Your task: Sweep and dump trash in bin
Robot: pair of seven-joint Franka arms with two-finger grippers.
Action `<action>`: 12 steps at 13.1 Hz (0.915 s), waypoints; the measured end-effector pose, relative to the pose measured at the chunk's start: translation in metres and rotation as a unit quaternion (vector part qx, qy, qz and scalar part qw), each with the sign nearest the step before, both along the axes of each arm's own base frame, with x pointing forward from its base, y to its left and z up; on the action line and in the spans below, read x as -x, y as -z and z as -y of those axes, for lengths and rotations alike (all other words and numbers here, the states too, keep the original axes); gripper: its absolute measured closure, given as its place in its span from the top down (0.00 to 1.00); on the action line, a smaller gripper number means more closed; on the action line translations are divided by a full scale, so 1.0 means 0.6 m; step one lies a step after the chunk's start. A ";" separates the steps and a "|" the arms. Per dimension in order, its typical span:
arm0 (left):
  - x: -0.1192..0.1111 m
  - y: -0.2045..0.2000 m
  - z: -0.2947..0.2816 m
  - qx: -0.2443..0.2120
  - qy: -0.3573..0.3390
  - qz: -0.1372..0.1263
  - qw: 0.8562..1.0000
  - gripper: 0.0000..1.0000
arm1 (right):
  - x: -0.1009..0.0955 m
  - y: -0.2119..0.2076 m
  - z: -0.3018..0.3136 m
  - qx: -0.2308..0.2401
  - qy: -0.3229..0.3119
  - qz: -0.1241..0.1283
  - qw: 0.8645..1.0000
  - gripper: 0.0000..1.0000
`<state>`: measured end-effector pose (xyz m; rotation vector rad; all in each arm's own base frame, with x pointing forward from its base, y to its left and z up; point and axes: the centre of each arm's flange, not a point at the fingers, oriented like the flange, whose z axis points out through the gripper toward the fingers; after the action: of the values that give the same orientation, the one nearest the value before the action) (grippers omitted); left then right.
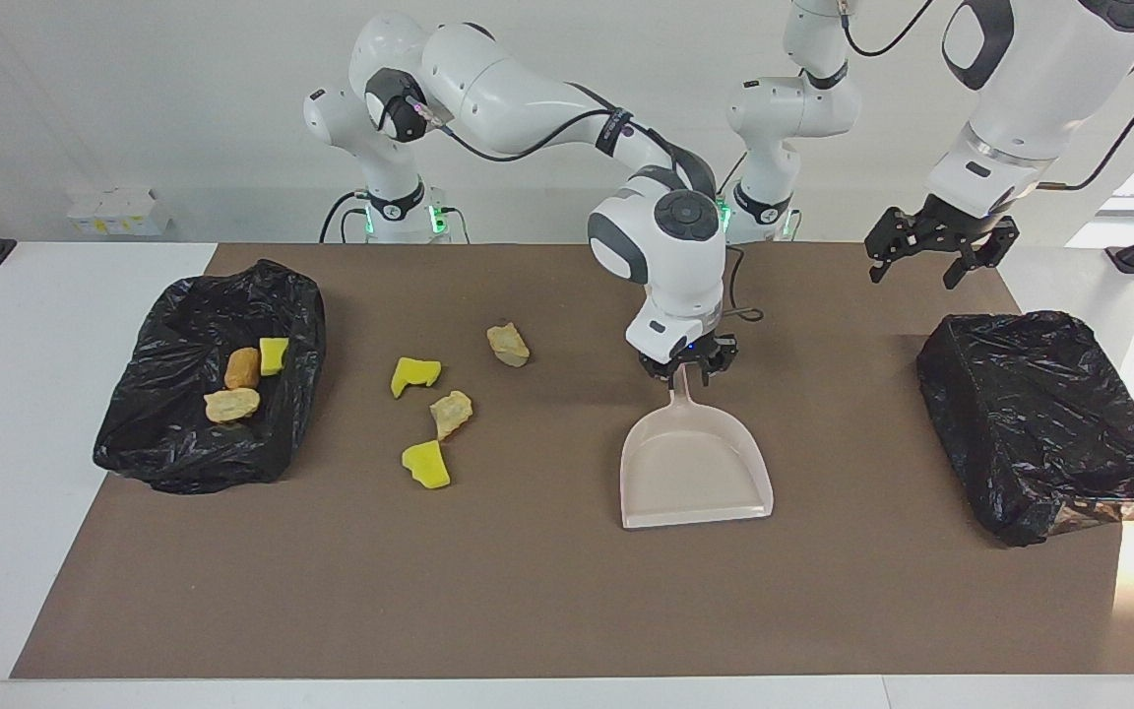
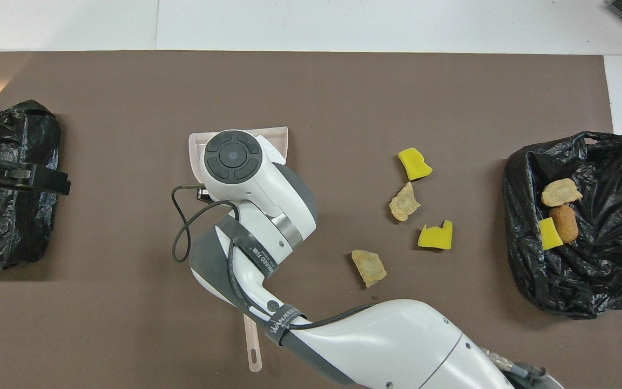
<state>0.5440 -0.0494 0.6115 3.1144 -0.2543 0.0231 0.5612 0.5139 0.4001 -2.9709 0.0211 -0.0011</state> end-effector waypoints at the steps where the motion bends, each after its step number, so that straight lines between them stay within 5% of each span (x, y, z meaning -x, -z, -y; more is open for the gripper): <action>1: -0.001 -0.001 0.000 0.000 0.000 0.002 1.000 1.00 | 0.020 -0.016 0.003 0.004 -0.005 -0.003 1.000 0.56; 4: -0.002 -0.002 0.001 0.000 0.001 0.005 1.000 1.00 | 0.126 -0.014 -0.010 0.035 -0.042 -0.022 0.998 0.61; 8: -0.006 0.000 0.004 0.001 0.002 0.012 1.000 1.00 | 0.243 0.014 -0.010 0.070 -0.080 -0.040 0.994 1.00; 12: -0.030 0.050 0.067 0.003 0.033 0.001 0.999 1.00 | 0.344 0.061 0.008 0.052 -0.092 -0.039 0.994 1.00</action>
<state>0.5619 -0.0895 0.5813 3.0983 -0.3575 0.0267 0.3546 0.5094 0.3635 -3.0622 -0.2513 0.1416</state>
